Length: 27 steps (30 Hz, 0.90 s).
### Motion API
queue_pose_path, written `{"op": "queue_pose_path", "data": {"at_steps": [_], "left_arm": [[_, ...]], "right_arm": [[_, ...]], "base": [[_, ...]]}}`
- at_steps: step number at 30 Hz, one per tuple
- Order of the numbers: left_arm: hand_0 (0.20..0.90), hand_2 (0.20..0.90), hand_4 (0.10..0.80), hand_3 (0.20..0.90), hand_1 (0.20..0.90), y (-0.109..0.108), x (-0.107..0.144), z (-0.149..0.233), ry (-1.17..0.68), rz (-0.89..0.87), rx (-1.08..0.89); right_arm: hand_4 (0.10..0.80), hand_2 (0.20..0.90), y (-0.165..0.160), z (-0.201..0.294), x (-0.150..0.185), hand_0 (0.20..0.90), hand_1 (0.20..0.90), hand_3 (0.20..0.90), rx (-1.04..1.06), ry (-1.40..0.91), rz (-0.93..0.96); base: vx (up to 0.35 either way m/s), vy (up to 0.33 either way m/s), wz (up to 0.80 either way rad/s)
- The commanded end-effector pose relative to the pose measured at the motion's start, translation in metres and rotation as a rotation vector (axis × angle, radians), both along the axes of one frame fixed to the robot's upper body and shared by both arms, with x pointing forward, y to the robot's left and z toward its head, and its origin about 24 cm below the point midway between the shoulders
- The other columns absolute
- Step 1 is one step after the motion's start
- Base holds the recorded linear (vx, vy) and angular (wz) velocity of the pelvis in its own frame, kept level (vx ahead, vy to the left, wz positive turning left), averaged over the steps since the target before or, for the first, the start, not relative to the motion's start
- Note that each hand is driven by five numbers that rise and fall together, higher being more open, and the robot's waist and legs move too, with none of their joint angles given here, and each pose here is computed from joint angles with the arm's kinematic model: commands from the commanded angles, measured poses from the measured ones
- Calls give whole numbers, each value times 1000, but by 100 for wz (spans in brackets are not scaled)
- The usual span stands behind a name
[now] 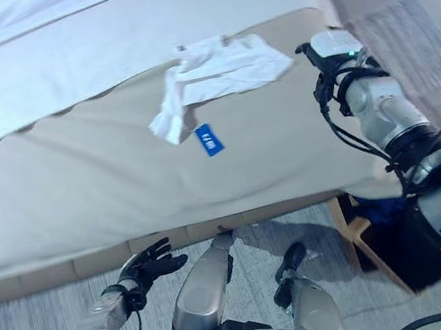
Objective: Pick up the clothes from the bed and place them into the basket
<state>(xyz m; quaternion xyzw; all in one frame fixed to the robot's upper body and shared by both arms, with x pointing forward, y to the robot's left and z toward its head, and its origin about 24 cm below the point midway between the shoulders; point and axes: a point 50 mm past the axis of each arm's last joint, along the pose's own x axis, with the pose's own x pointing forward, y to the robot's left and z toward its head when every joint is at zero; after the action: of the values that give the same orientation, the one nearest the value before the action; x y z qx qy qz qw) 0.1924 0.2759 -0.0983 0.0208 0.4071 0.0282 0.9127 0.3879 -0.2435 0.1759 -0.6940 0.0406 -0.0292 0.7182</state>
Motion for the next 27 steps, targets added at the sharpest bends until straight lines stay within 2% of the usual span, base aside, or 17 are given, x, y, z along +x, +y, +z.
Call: {"op": "queue_pose_path", "data": {"at_steps": [1,6,13,17,20,24,27], "left_arm": [[900,900,800,900,900,25,-19,1,38,34,38],[900,900,800,900,900,25,-23,-1,4,59,-10],[900,900,800,900,900,13,-25,-5,-30,28,-81],[900,900,800,900,900,8,-25,-6,-61,12,-101],[900,900,800,900,900,6,-17,0,-112,-3,-110],[900,900,800,900,900,5,-8,8,-150,-24,-115],[900,900,800,900,900,2,-3,12,-188,-41,-136]], "right_arm": [[800,900,18,80,9,900,900,900,-47,-350,-4],[800,900,19,99,15,900,900,900,44,-502,-96],[800,900,7,98,20,900,900,900,56,-456,-271],[800,900,-8,84,21,900,900,900,-11,-311,-397],[800,900,-27,66,18,900,900,900,-25,-72,-523],[800,900,-33,66,16,900,900,900,9,-85,-540],[800,900,-23,89,21,900,900,900,-63,-239,-436]], "base": [[79,92,52],[19,88,35],[-10,56,23],[-12,-3,15],[-9,-36,14],[-5,-32,8],[-34,28,-2]]}}
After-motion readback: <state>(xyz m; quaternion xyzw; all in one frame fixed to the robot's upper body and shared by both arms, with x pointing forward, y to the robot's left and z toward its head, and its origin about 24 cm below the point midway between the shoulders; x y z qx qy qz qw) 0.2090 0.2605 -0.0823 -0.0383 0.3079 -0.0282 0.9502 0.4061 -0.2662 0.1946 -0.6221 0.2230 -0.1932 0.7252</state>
